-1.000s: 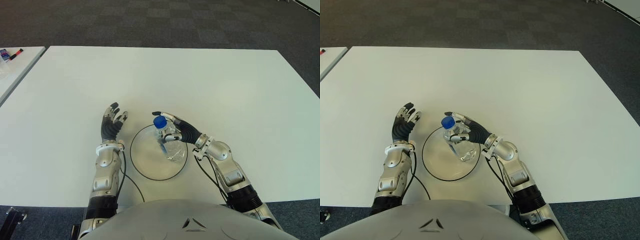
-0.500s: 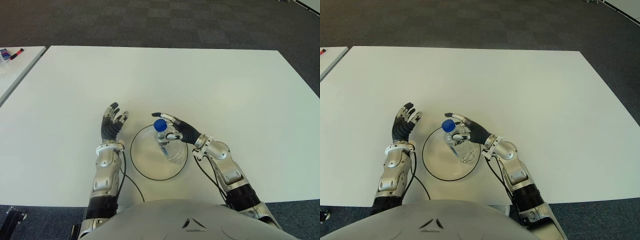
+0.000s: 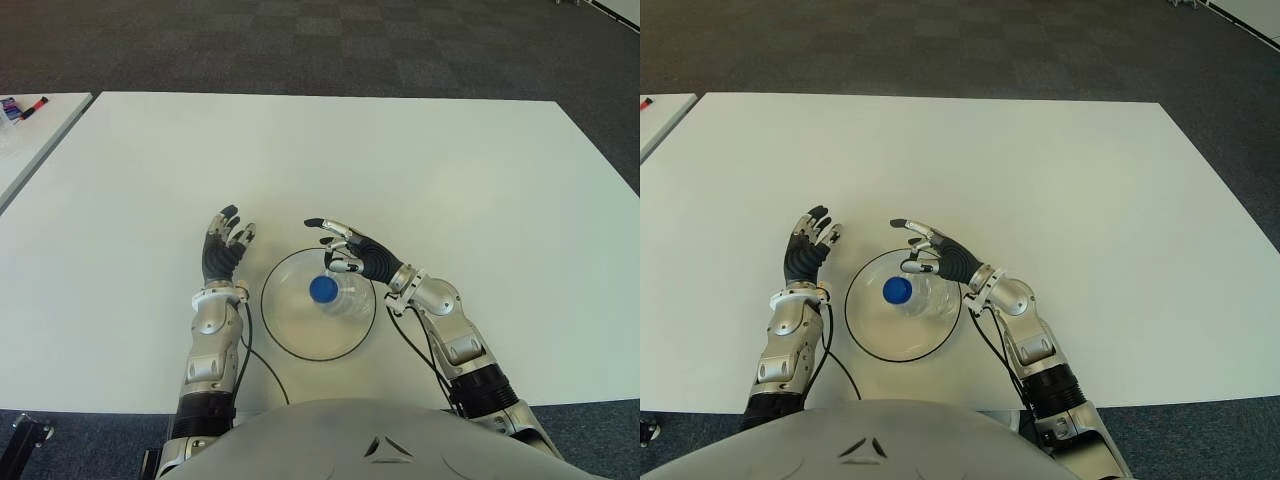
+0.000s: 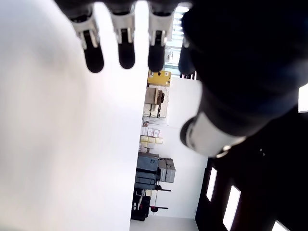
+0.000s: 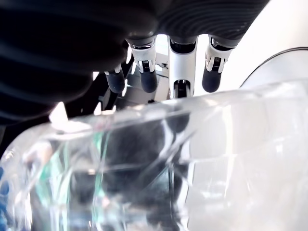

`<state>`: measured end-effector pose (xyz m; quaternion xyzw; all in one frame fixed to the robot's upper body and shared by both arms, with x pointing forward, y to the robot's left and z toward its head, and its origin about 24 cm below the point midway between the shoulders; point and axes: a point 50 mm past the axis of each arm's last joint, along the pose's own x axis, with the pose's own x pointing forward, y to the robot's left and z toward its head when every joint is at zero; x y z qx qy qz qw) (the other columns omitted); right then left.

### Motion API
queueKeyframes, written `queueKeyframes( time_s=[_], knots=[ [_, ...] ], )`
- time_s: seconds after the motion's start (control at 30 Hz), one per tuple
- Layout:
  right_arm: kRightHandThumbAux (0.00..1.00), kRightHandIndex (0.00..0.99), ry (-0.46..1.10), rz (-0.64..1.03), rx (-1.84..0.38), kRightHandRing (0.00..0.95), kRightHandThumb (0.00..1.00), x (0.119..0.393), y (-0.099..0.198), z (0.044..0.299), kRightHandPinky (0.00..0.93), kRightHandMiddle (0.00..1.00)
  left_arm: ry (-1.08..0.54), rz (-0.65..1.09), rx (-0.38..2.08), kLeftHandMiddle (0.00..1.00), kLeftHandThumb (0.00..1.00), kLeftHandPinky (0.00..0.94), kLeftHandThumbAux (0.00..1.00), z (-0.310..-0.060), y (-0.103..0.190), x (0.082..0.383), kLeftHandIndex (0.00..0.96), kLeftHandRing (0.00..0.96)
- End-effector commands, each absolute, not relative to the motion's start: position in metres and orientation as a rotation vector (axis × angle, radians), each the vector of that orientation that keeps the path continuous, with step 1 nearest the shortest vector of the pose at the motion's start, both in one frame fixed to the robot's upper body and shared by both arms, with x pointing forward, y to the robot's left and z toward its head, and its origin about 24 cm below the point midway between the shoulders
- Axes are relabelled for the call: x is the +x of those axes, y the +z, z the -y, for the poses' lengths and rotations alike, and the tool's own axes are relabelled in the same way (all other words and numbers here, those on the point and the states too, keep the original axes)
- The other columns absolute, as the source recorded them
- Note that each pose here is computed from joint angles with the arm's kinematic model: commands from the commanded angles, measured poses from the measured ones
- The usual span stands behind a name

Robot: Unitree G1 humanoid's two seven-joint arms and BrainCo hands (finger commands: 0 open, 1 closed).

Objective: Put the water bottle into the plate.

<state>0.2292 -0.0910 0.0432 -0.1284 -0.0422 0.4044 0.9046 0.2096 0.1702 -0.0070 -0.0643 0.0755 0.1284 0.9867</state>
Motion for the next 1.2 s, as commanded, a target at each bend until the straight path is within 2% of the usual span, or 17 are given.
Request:
queueKeyframes(
  time_s=[0.03, 0.43, 1.2],
  knots=[
    [0.367, 0.0, 0.828, 0.083, -0.25, 0.0, 0.033, 0.2309, 0.0443, 0.0921, 0.003, 0.0, 0.258, -0.168, -0.142, 0.136, 0.386, 0.171, 0.817, -0.1675, -0.0097, 0.2084, 0.18, 0.12],
    [0.399, 0.0, 0.806, 0.082, -0.248, 0.0, 0.034, 0.2315, 0.0456, 0.0939, 0.036, 0.0, 0.255, -0.172, -0.134, 0.12, 0.352, 0.163, 0.811, -0.1676, -0.0101, 0.2086, 0.168, 0.11],
    [0.46, 0.0, 0.78, 0.107, -0.239, 0.0, 0.035, 0.2317, 0.0482, 0.0951, 0.044, 0.0, 0.263, -0.176, -0.141, 0.122, 0.398, 0.168, 0.78, -0.168, -0.0112, 0.2087, 0.177, 0.109]
  ],
)
